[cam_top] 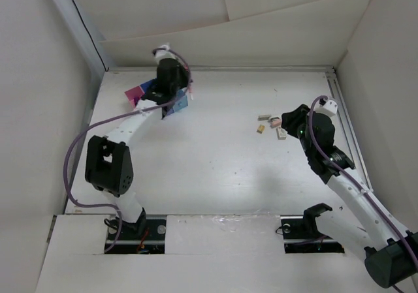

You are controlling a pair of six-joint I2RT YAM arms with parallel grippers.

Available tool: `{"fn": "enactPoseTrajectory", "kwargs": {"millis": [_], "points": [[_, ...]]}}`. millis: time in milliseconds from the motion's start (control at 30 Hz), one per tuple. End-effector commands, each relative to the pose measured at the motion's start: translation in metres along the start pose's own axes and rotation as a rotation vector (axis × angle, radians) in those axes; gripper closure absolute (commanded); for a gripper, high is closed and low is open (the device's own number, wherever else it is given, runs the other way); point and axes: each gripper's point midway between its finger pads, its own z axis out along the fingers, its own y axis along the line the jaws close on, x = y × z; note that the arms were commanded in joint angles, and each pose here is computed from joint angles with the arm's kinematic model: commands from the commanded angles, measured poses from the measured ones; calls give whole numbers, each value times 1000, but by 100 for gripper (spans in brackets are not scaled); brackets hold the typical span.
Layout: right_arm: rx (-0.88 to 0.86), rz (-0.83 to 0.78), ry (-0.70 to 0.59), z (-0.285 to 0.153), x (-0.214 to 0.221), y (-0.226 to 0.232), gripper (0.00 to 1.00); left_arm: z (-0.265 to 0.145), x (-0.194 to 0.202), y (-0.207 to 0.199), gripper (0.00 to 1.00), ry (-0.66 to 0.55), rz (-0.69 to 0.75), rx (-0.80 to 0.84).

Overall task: Sort the stationery into containers
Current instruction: Place the stationery into the container

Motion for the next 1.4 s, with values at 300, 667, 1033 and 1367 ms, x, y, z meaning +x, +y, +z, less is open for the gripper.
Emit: {"fn": "enactPoseTrajectory", "kwargs": {"millis": [300, 667, 1033, 1367], "points": [[-80, -7, -20, -1, -12, 22, 55, 16, -74, 209, 100, -81, -258, -378], [-75, -10, -13, 1, -10, 21, 55, 48, -55, 231, 100, -48, -263, -435], [-77, -16, 0, 3, -5, 22, 55, 60, -35, 248, 100, -4, -260, -487], [-76, -18, -1, 2, -5, 23, 55, 57, -41, 250, 84, -28, -256, -508]]}}
